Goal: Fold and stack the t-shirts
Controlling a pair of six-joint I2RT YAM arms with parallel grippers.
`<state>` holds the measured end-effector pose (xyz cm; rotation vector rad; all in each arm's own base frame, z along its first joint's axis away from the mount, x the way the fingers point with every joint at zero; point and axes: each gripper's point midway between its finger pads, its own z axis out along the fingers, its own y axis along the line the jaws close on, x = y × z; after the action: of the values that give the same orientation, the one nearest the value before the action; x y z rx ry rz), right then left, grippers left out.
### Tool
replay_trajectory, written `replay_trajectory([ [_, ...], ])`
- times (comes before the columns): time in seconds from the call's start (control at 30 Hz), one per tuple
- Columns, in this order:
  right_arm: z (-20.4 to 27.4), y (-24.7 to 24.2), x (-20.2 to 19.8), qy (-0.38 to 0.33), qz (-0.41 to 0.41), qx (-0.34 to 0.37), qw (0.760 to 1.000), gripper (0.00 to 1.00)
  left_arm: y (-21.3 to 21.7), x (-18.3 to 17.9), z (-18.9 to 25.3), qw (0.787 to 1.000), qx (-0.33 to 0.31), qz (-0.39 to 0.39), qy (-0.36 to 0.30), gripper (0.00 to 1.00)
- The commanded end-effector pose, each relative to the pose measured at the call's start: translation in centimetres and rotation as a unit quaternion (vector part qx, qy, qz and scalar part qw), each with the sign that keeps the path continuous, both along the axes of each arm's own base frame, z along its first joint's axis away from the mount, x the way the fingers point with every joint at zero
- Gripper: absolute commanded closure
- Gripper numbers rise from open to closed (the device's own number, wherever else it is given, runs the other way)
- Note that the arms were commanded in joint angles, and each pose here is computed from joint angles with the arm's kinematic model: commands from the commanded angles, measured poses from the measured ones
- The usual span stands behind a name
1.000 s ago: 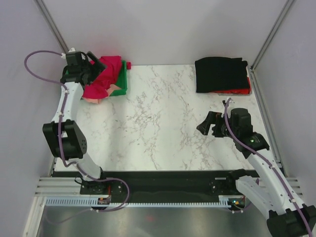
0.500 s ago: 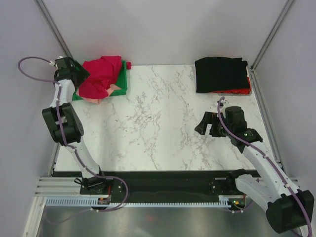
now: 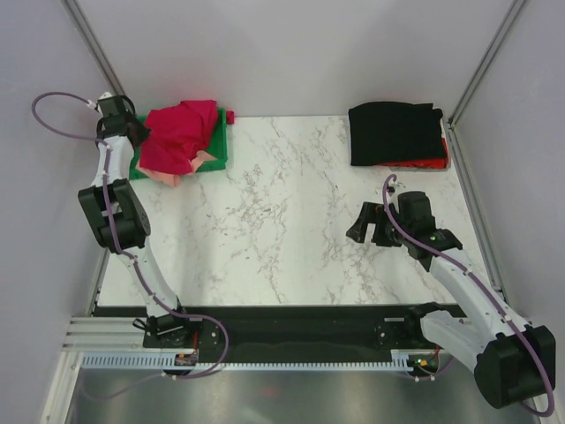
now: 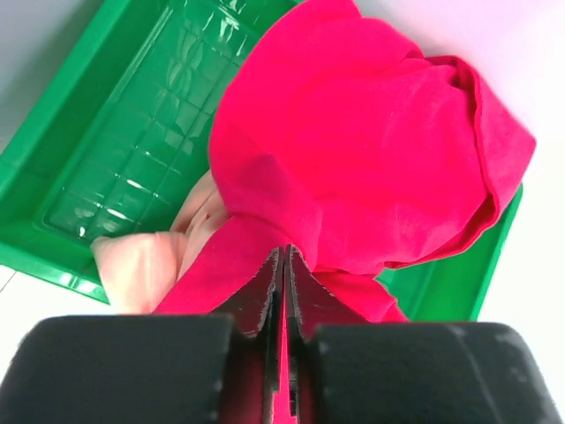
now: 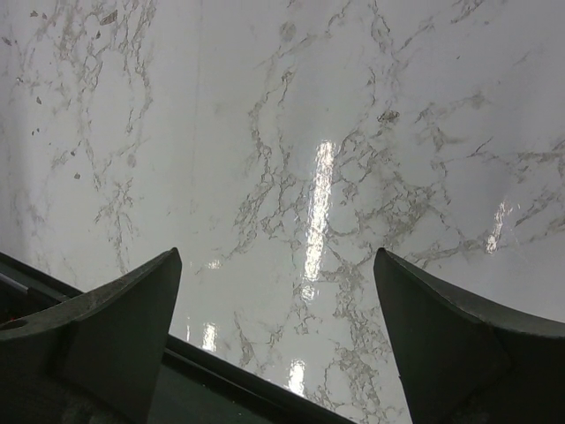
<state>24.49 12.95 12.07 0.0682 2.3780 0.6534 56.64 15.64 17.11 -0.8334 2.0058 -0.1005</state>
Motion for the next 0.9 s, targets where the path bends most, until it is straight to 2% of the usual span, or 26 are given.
replay_trajectory([
  [0.0, 0.5, 0.4, 0.5, -0.020, 0.008, 0.005, 1.000, 0.02, -0.1, 0.8, 5.2, 0.998, 0.030, -0.001, -0.053, 0.98],
  [0.23, 0.7, 0.3, 0.5, -0.024, 0.008, 0.006, 1.000, 0.02, -1.7, 1.0, 6.9, 0.997, 0.050, -0.018, -0.061, 0.98],
  [0.3, 0.8, 0.5, 0.4, -0.025, 0.012, 0.008, 1.000, 0.02, -1.2, 0.4, 6.5, 0.997, 0.058, -0.003, -0.046, 0.83],
  [0.33, 0.8, 0.5, 0.4, -0.025, 0.013, 0.009, 1.000, 0.02, -0.6, 0.2, 6.3, 0.997, 0.067, 0.011, -0.038, 0.72],
  [0.37, 0.8, 0.5, 0.4, -0.026, 0.013, 0.009, 1.000, 0.02, -0.4, 0.0, 6.1, 0.997, 0.075, 0.013, -0.032, 0.52],
  [0.47, 0.9, 0.6, 0.4, -0.027, 0.015, 0.011, 0.999, 0.02, 0.3, -0.3, 5.1, 0.996, 0.088, 0.025, -0.014, 0.41],
  [0.6, 0.9, 0.7, 0.4, -0.028, 0.017, 0.012, 0.999, 0.02, 0.6, -0.1, 3.9, 0.995, 0.091, 0.027, 0.000, 0.41],
  [0.87, 0.6, 0.6, 0.5, -0.026, 0.015, 0.010, 1.000, 0.02, 1.1, 0.4, 1.3, 0.995, 0.090, 0.030, 0.027, 0.54],
])
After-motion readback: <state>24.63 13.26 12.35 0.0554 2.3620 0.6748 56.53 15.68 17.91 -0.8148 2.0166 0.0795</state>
